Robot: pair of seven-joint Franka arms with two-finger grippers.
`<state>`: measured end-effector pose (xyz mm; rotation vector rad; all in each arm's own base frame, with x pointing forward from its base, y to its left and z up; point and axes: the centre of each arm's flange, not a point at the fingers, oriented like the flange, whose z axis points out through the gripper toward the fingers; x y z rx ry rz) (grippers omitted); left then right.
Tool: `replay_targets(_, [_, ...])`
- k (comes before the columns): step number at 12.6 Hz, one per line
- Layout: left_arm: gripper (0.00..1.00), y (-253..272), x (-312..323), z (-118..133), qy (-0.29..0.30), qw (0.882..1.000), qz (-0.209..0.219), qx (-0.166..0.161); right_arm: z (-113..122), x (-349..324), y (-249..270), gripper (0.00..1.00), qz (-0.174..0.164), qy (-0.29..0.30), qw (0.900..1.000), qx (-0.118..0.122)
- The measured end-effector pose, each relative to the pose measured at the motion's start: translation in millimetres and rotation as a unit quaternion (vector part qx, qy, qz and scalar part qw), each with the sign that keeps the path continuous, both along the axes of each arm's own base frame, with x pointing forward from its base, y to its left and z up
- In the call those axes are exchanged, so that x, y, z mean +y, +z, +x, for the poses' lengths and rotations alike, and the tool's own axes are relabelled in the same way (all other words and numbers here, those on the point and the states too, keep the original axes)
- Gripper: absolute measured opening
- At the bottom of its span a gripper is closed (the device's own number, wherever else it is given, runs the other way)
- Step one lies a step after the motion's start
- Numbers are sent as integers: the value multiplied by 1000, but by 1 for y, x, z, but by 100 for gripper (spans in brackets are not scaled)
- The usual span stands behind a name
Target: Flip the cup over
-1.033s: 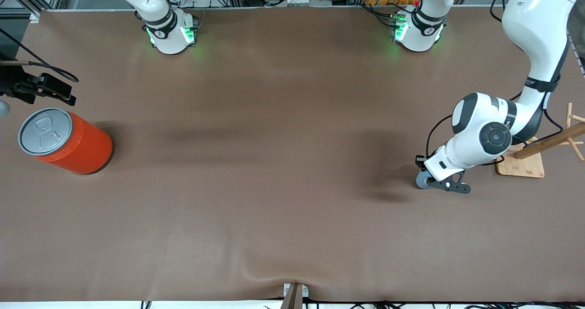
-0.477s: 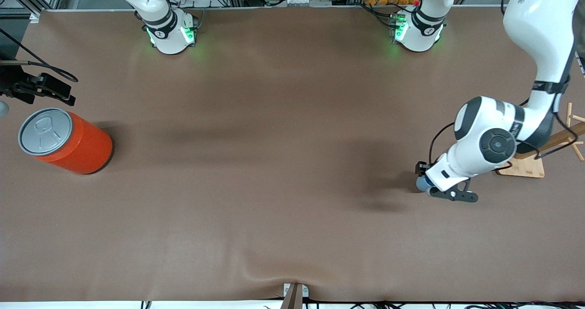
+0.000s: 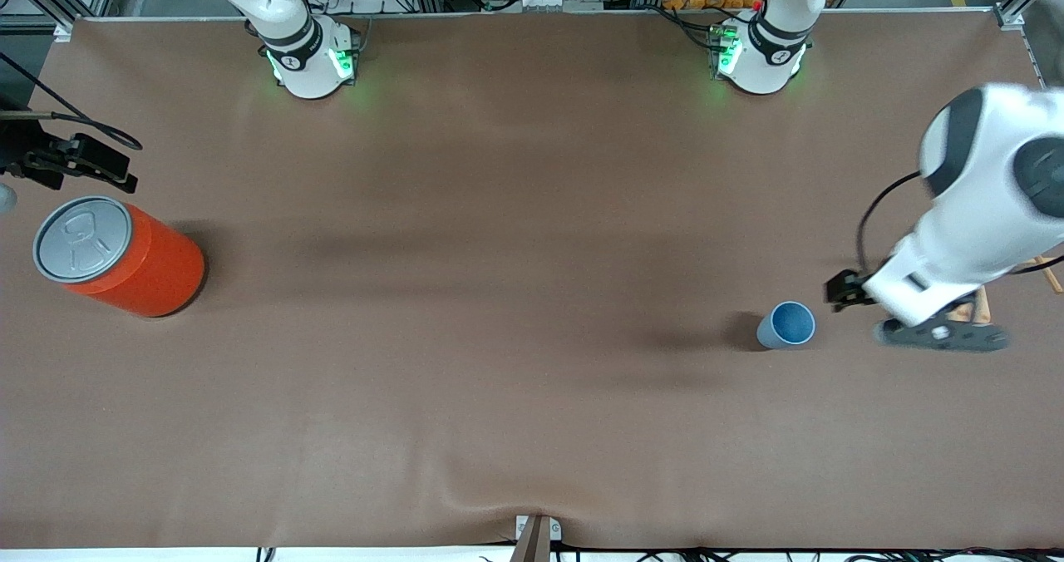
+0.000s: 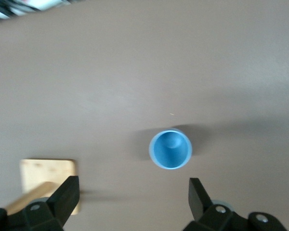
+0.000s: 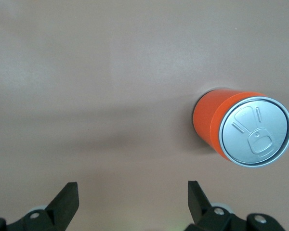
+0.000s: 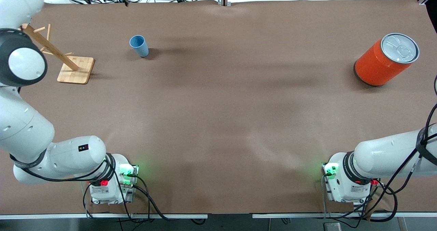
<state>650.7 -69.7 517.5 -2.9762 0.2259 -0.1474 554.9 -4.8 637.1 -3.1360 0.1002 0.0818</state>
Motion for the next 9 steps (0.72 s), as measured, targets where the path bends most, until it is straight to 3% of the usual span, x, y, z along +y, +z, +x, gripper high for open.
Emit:
replay_targets(3, [100, 64, 32, -26, 5, 1000, 24, -20, 0, 0, 0, 100, 0, 0, 1000, 0])
replay_targets(7, [100, 135, 49, -76, 44, 999, -5, -24, 0, 0, 1, 100, 0, 0, 1000, -1])
replay_targets(9, [100, 143, 46, -83, 47, 998, -18, -25, 0, 0, 1, 100, 0, 0, 1000, -1])
